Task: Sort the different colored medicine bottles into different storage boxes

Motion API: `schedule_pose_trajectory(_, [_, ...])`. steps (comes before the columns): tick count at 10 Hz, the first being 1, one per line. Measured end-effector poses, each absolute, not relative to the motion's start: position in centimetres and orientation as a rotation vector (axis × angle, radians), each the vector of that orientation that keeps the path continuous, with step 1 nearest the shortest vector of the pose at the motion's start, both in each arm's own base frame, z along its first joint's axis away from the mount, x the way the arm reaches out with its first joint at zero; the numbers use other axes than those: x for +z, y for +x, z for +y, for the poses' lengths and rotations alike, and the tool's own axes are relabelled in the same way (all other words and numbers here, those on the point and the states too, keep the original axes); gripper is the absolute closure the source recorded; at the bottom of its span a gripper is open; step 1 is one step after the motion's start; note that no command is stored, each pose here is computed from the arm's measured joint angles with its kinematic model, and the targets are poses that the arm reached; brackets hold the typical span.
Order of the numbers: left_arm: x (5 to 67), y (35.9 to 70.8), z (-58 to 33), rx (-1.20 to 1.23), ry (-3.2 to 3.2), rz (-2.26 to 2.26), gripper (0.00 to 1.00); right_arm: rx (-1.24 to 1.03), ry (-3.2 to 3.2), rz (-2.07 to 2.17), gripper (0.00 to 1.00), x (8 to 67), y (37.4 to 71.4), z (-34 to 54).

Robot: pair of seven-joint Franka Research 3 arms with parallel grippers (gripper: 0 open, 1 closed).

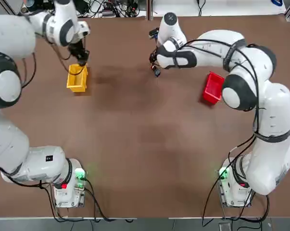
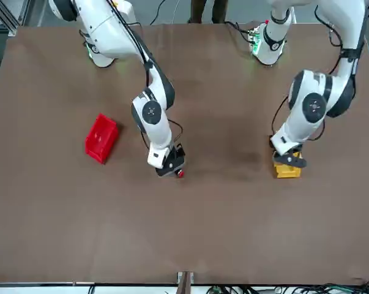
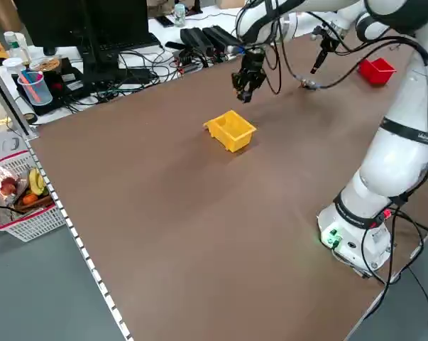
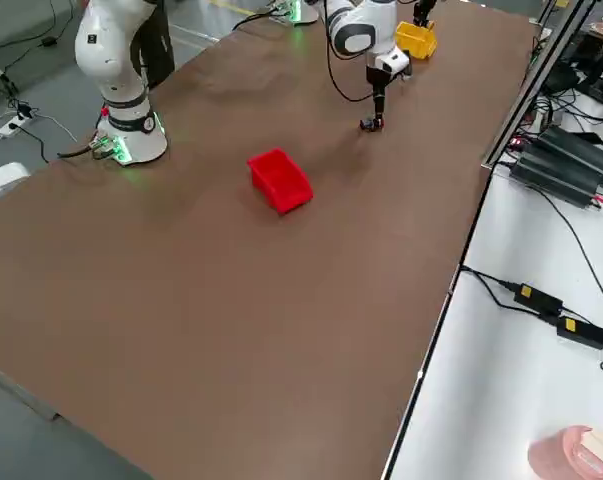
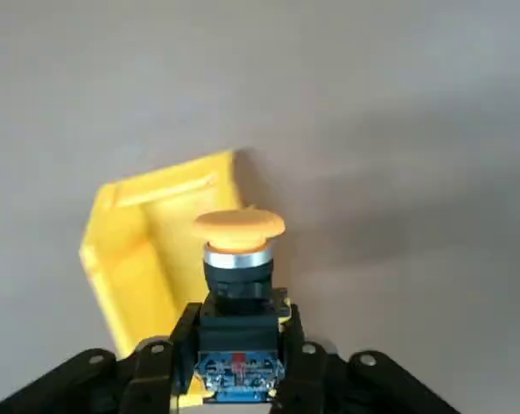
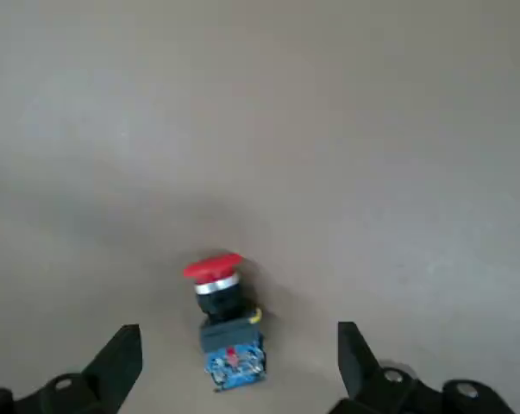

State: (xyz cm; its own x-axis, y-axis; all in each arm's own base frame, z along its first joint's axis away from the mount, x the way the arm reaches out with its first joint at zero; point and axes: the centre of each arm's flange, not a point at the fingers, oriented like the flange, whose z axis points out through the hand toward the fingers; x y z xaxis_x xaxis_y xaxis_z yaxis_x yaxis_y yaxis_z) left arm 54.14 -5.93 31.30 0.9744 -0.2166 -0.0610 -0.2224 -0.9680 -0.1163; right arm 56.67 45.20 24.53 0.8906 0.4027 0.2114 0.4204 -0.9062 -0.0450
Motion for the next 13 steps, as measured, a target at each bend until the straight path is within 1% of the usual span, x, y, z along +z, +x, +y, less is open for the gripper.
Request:
schedule_pose_trajectory(2, [28.9,52.4,-2.7,0.026,-3.022,0.275,0.59,-0.297,-2.98,-0.672,0.0,22.2,55.9,46.1])
schedule_pose_trajectory(5, [27.1,51.0,-1.6,0.003,-3.038,0.252,0.56,-0.305,-2.981,-0.668,0.0,20.0,55.7,46.2])
schedule_pose_trajectory(6, [27.1,51.0,-1.7,-0.002,-3.038,0.255,0.49,-0.3,-2.986,-0.659,0.0,19.5,55.7,46.1])
schedule_pose_trajectory(7, [27.1,51.1,-1.8,-0.01,-3.035,0.262,0.45,-0.297,-2.991,-0.649,0.0,19.2,55.8,46.0])
schedule_pose_trajectory(8, [27.2,51.1,-1.8,-0.019,-3.03,0.273,0.33,-0.3,-2.996,-0.641,0.02,19.0,55.9,45.8])
schedule_pose_trajectory(10, [28.5,51.9,-1.6,-0.067,-3.023,0.27,0.04,-0.331,-2.995,-0.626,0.13,18.7,56.5,45.2])
schedule_pose_trajectory(11, [30.8,53.0,-1.4,-0.135,-3.011,0.261,0.01,-0.342,-2.995,-0.621,0.28,18.5,56.7,45.0])
schedule_pose_trajectory(13, [38.5,55.3,-1.2,-0.207,-2.964,0.234,0.01,-0.353,-2.997,-0.598,0.6,18.4,57.0,44.7])
